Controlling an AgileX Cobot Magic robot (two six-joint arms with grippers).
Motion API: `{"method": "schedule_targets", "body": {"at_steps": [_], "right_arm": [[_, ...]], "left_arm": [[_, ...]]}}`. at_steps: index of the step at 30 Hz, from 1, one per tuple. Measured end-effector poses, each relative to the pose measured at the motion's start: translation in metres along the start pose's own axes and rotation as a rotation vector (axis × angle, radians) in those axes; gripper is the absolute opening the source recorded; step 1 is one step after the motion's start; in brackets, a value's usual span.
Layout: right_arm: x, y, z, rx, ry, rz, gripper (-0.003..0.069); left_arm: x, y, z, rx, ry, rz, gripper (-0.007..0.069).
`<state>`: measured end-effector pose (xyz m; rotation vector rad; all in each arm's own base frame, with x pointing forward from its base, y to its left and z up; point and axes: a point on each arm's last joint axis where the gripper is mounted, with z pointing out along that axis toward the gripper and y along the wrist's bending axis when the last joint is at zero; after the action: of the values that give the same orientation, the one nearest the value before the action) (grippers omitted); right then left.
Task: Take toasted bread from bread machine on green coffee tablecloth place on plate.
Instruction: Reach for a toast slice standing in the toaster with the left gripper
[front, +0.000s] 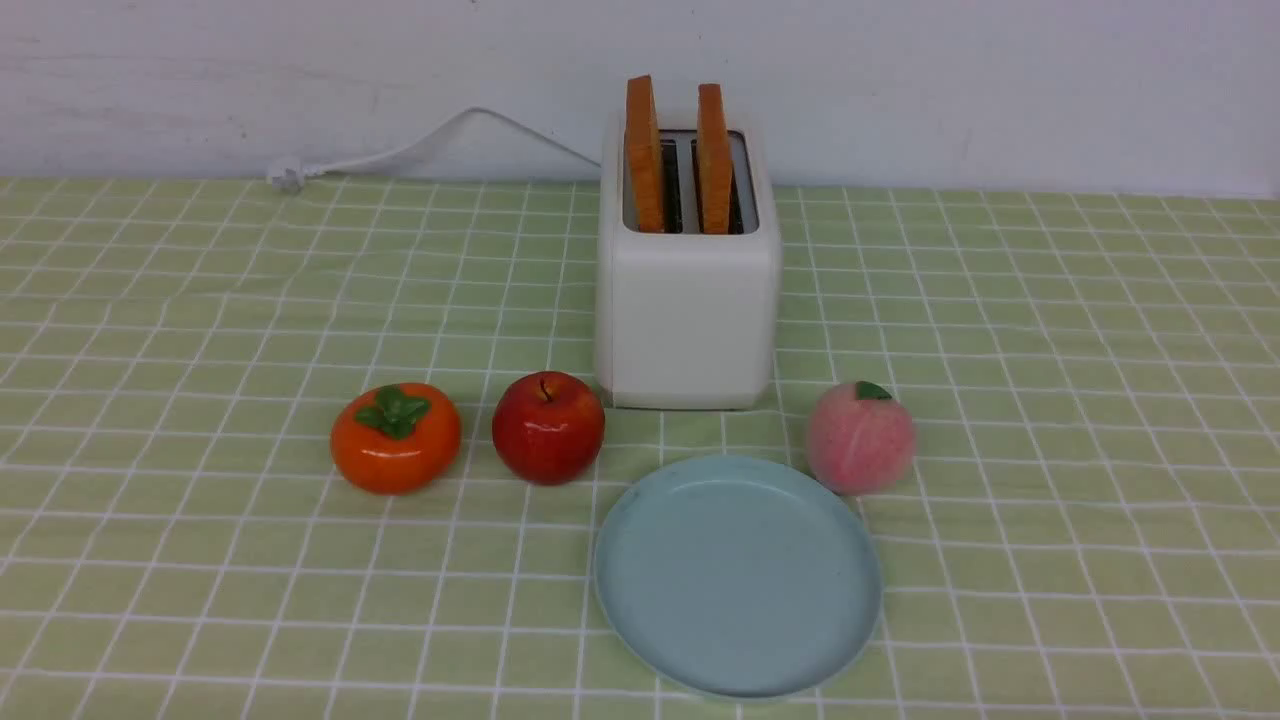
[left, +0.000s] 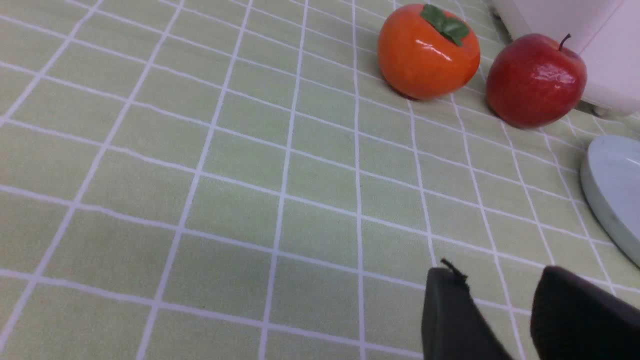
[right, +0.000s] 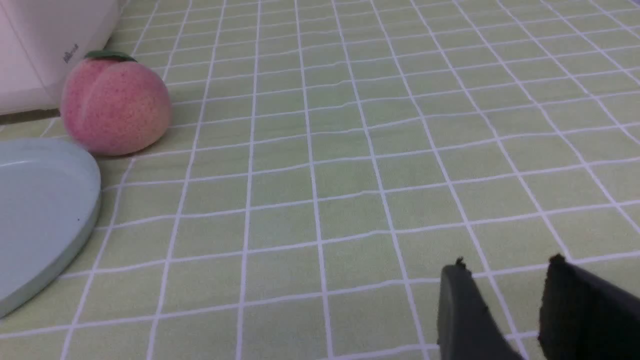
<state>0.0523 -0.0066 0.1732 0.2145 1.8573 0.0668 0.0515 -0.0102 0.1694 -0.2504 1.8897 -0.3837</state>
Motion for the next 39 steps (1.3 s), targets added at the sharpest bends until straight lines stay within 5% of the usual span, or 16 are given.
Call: {"method": "schedule_targets", "body": {"at_steps": [20,32,39], "right_arm": [[0.0,0.0,0.0,0.0,0.0,0.0,0.0241],[0.0,0.0,0.0,0.0,0.0,0.0,0.0241],[0.0,0.0,0.0,0.0,-0.001,0.0,0.0241]], "left_arm": [[-0.007,-0.002,0.0,0.024,-0.072,-0.028,0.0239],[-0.034,-0.008,-0.007,0.191,-0.354,-0.535,0.0239],[-0.041,-0.005,-0.01,0.211,-0.428,-0.642,0.0239]]}}
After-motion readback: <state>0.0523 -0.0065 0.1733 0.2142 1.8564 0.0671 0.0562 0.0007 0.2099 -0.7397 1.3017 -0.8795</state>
